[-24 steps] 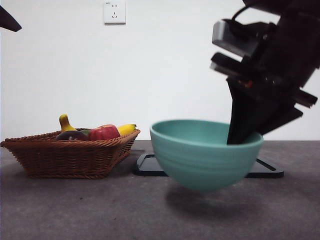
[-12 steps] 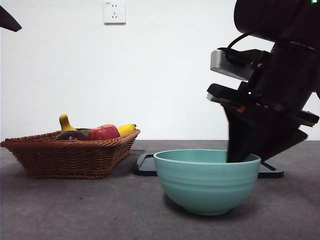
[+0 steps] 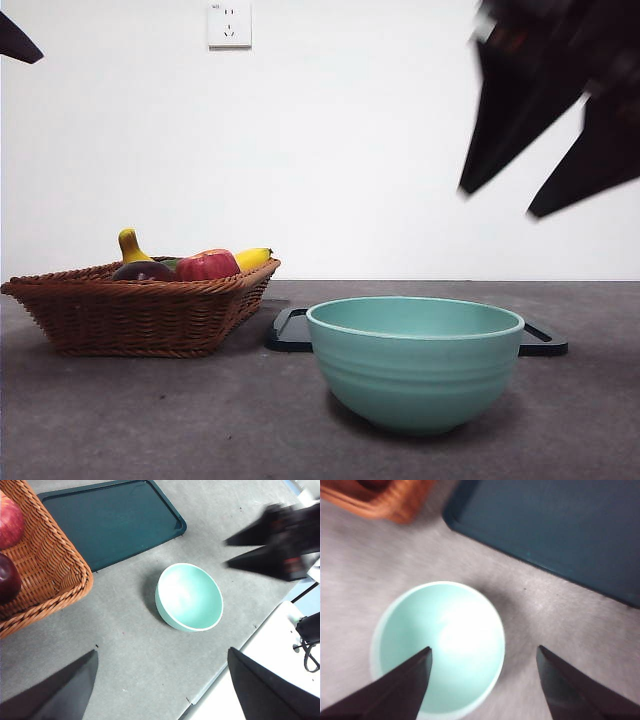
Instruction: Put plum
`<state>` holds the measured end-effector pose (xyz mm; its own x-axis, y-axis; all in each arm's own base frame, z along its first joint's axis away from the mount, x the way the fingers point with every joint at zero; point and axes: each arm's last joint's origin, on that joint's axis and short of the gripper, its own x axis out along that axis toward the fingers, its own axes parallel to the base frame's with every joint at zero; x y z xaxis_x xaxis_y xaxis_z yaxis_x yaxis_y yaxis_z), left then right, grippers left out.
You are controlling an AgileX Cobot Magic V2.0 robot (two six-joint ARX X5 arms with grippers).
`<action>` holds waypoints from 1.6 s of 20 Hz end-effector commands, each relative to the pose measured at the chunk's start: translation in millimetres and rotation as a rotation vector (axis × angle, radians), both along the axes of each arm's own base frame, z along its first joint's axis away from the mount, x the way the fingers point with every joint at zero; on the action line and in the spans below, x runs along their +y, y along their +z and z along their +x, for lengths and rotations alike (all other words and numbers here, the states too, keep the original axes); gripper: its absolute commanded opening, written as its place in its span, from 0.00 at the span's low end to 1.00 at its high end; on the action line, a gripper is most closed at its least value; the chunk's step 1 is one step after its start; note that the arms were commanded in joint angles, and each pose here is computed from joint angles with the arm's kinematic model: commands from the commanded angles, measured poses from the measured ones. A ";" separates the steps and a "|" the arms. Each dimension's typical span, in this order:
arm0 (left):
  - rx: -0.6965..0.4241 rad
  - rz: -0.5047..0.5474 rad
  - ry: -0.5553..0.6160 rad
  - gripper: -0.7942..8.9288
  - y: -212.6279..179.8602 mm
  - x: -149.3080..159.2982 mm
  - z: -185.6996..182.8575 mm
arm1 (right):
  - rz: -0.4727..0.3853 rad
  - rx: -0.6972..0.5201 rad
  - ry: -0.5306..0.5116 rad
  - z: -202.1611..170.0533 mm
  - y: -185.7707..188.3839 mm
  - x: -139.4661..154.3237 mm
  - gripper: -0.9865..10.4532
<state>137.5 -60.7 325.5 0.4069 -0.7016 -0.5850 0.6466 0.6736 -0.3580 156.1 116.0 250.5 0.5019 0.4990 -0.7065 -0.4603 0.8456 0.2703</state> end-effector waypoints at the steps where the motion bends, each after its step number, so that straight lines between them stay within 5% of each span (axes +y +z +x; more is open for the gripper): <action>1: -0.018 0.000 -0.013 0.50 2.4 -1.1 1.2 | 0.039 -0.018 0.029 -20.0 15.0 -11.2 0.38; 7: -0.017 0.000 -0.013 0.50 2.4 -1.0 1.2 | 0.098 -0.009 0.084 -63.6 29.9 -40.5 0.38; 14: -0.018 0.000 -0.013 0.49 2.4 -1.1 1.2 | 0.122 -0.045 0.086 -71.4 34.1 -46.2 0.37; 15: -0.018 0.000 -0.013 0.45 2.4 -1.1 1.2 | 0.122 -0.045 0.086 -71.4 34.1 -46.2 0.33; 17: -0.018 0.000 -0.013 0.16 2.4 -1.1 1.2 | 0.120 -0.047 0.084 -71.4 34.1 -46.3 0.08; 18: -0.018 0.000 -0.012 0.10 2.4 -1.1 1.2 | 0.116 -0.051 0.078 -71.3 34.1 -46.5 0.09; 31: -0.024 0.000 -0.015 0.10 3.0 -0.7 0.2 | 0.139 -0.082 0.081 -69.5 37.0 -45.1 0.09; 32: -0.119 0.032 -0.048 0.10 6.4 0.9 -2.2 | 0.139 -0.082 0.081 -69.5 37.0 -45.1 0.09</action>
<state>136.1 -59.7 327.1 0.4243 -0.6985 -0.5763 0.6664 0.6717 -0.3236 86.5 69.5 285.0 0.5086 0.6205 -0.5970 -0.5413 0.7696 0.3387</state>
